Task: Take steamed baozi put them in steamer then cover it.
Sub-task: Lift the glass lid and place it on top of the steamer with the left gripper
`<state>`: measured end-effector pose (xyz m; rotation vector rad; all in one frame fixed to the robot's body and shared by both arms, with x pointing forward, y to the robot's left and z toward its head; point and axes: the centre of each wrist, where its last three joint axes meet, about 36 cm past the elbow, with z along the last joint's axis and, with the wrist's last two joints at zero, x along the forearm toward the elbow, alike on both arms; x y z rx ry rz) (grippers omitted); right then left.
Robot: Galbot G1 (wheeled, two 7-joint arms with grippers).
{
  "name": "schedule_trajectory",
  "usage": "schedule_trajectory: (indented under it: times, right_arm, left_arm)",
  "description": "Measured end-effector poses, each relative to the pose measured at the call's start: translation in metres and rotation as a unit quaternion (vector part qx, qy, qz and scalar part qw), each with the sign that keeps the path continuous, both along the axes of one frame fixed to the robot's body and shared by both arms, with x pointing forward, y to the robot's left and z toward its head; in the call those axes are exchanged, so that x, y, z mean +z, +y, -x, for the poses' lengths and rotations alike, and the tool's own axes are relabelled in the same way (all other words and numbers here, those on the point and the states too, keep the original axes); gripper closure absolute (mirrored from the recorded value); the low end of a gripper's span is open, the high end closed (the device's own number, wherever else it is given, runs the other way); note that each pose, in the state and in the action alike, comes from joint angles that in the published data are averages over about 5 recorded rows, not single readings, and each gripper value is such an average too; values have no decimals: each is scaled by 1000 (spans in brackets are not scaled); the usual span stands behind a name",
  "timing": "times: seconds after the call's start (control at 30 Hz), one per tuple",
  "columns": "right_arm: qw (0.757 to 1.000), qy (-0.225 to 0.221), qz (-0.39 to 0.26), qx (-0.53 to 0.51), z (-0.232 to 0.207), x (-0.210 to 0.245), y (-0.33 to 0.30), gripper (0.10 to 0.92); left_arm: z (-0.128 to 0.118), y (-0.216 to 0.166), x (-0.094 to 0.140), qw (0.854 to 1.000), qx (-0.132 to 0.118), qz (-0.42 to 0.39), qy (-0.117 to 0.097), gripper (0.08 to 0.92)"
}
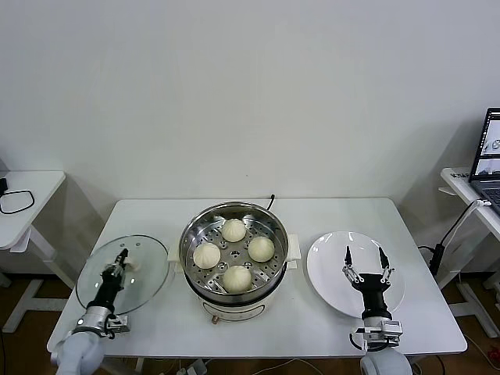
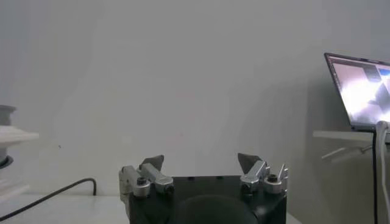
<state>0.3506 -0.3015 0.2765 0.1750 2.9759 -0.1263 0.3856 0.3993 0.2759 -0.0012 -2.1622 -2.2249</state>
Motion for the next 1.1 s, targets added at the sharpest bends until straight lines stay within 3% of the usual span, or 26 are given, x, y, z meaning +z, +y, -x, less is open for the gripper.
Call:
schedule_trajectory:
  times: [0.33, 0.5, 0.67, 0.83, 1.1]
  right_arm:
    - [1000, -5, -1, 0, -1, 3, 2, 200]
    - [1000, -9, -1, 0, -3, 4, 4, 200]
    - [1000, -10, -2, -2, -6, 5, 6, 200]
    - [1000, -7, -1, -9, -10, 8, 8, 200]
    - [1000, 0, 1, -16, -17, 8, 10, 200]
  left_arm:
    - [-7, 11, 89, 996, 8, -4, -89, 806]
    - [-8, -12, 139, 991, -10, 11, -131, 806]
    - [-5, -58, 184, 986, -44, 30, -161, 806]
    - [5, -115, 210, 982, -75, 56, -161, 806]
    - [19, -201, 212, 983, -104, 102, -111, 806]
